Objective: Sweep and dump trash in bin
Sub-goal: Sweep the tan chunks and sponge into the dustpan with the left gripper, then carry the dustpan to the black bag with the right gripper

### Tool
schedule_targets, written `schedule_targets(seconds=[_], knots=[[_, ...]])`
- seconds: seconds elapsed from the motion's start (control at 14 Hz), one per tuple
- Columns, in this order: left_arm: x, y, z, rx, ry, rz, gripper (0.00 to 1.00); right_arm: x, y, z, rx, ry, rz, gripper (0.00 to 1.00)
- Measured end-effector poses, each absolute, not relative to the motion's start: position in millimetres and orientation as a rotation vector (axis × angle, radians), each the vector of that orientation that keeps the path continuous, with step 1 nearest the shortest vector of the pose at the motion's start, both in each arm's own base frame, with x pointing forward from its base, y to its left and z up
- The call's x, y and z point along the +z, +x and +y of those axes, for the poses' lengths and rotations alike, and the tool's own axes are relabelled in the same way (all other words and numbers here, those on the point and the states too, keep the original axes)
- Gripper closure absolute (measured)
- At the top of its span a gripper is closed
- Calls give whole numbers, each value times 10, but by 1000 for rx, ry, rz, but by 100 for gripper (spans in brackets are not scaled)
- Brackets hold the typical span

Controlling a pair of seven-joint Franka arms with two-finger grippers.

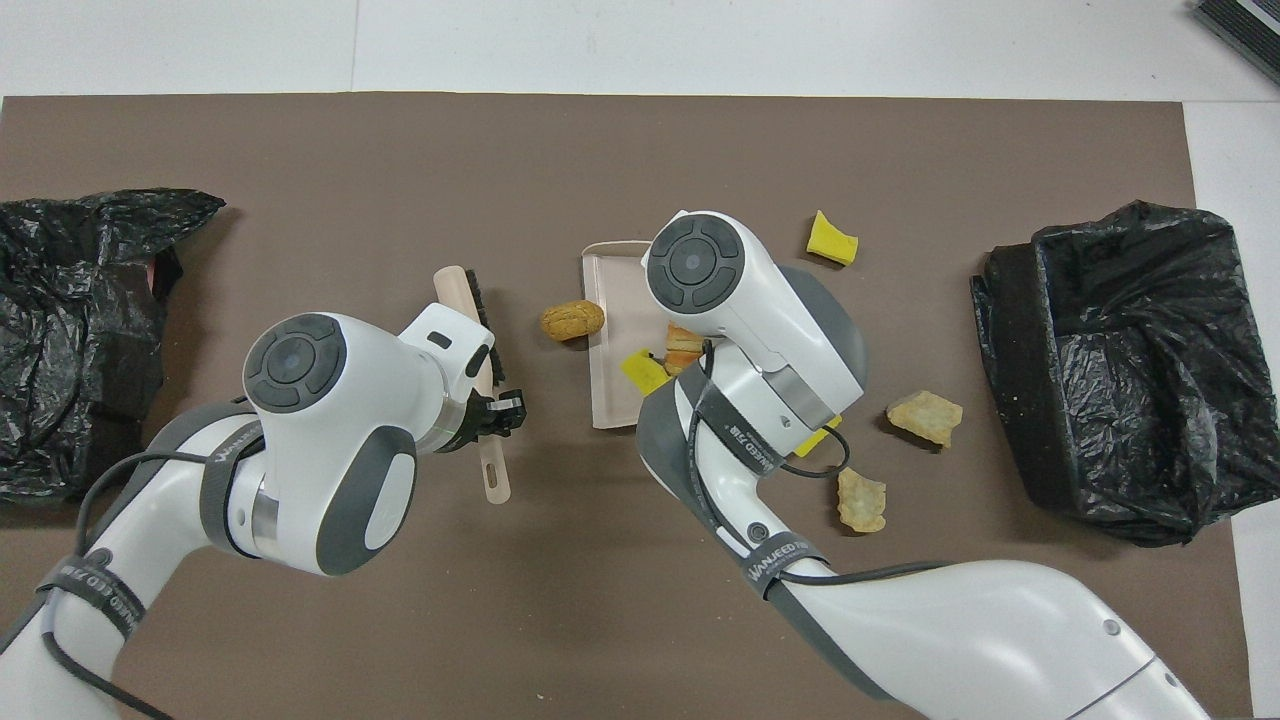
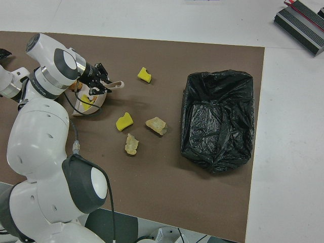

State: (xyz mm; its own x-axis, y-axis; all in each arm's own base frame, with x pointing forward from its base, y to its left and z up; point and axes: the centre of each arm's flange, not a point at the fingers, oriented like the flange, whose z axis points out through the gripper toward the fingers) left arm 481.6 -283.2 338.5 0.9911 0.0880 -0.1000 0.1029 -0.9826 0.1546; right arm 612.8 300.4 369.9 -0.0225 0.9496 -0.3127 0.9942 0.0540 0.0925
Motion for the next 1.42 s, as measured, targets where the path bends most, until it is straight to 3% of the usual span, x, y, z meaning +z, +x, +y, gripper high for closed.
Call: schedule_targets(seconds=[0.5,1.07,1.42], knots=[[3430,4290,-3662,-103,2964,-114,73,3698,6138,2983,-218,1978,2040,69],[3335,4658,-2991,-204,3009,136,73,3718,6287,2645,-194,2149,1963,69],[3348,4446,-3145,-247,3089,236,73,4172,6385,2044,-126,2261,1853,69]])
